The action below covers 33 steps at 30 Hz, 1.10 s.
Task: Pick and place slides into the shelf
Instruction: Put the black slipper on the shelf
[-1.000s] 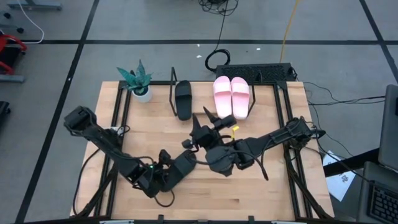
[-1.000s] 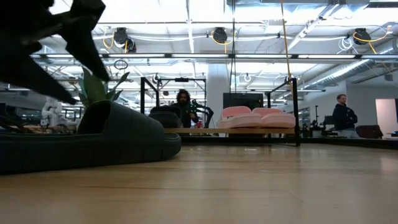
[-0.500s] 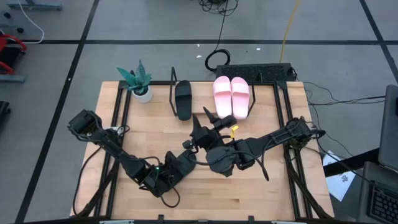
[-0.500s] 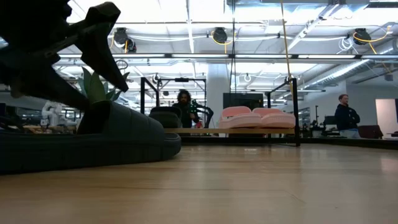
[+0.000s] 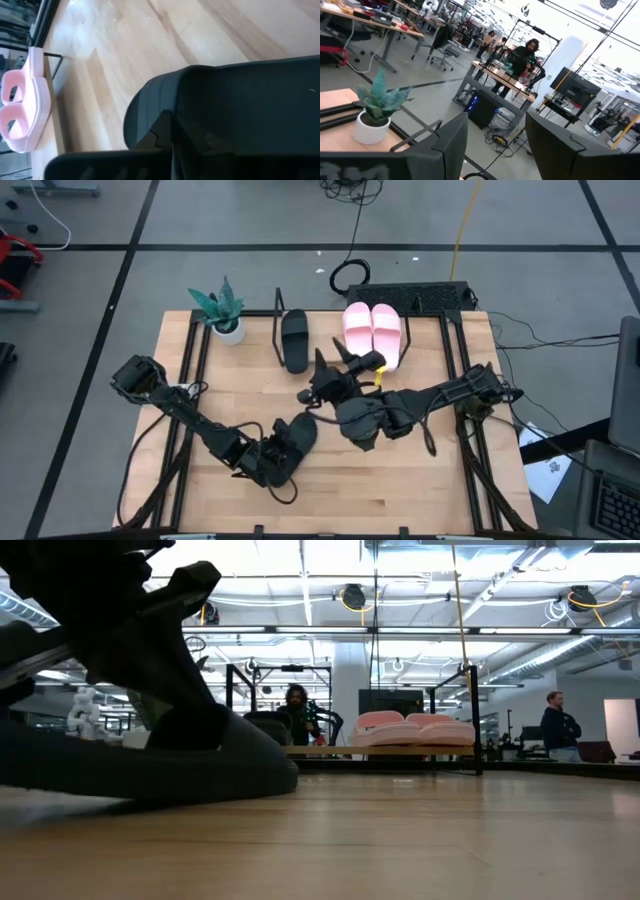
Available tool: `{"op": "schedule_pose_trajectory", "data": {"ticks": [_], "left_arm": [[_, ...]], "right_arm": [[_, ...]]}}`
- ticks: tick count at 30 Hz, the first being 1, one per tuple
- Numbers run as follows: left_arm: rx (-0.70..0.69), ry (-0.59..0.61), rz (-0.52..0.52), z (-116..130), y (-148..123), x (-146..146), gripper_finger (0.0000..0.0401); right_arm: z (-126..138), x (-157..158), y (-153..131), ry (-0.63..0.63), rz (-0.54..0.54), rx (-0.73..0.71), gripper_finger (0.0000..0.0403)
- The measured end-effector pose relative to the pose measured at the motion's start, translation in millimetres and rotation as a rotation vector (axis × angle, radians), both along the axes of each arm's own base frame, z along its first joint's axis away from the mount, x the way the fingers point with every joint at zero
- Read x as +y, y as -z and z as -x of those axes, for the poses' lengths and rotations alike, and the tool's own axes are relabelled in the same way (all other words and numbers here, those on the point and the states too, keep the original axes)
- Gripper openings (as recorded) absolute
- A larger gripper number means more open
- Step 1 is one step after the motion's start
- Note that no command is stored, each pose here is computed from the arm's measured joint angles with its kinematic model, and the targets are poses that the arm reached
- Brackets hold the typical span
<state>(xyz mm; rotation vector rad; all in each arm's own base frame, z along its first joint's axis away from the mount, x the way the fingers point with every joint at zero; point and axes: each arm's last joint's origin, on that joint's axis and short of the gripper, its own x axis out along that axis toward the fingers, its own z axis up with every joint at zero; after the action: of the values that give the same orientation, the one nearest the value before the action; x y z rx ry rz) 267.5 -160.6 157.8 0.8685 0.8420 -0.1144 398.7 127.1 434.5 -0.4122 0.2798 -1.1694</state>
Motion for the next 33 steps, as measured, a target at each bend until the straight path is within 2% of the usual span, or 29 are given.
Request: {"op": "schedule_pose_trajectory", "data": {"ticks": [9, 14, 27, 33], "left_arm": [[0.0, -0.043, 0.013, -3.8, 0.5, 7.4, 0.0001], [-0.005, -0.057, 0.027, -5.7, 0.3, 9.6, 0.0007], [-0.016, -0.121, 0.1, -5.5, 0.8, 10.3, 0.0093], [-0.019, -0.135, 0.099, -6.5, 0.9, 12.5, 0.012]], "right_arm": [[20.1, -10.1, -25.0, 0.005, -0.024, -0.062, 0.0189], [20.5, -9.8, -25.3, 0.003, -0.025, -0.063, 0.0189], [14.3, -7.8, -4.6, 0.004, -0.017, -0.043, 0.0189], [13.0, -7.3, -0.1, 0.004, -0.015, -0.039, 0.0189]]}}
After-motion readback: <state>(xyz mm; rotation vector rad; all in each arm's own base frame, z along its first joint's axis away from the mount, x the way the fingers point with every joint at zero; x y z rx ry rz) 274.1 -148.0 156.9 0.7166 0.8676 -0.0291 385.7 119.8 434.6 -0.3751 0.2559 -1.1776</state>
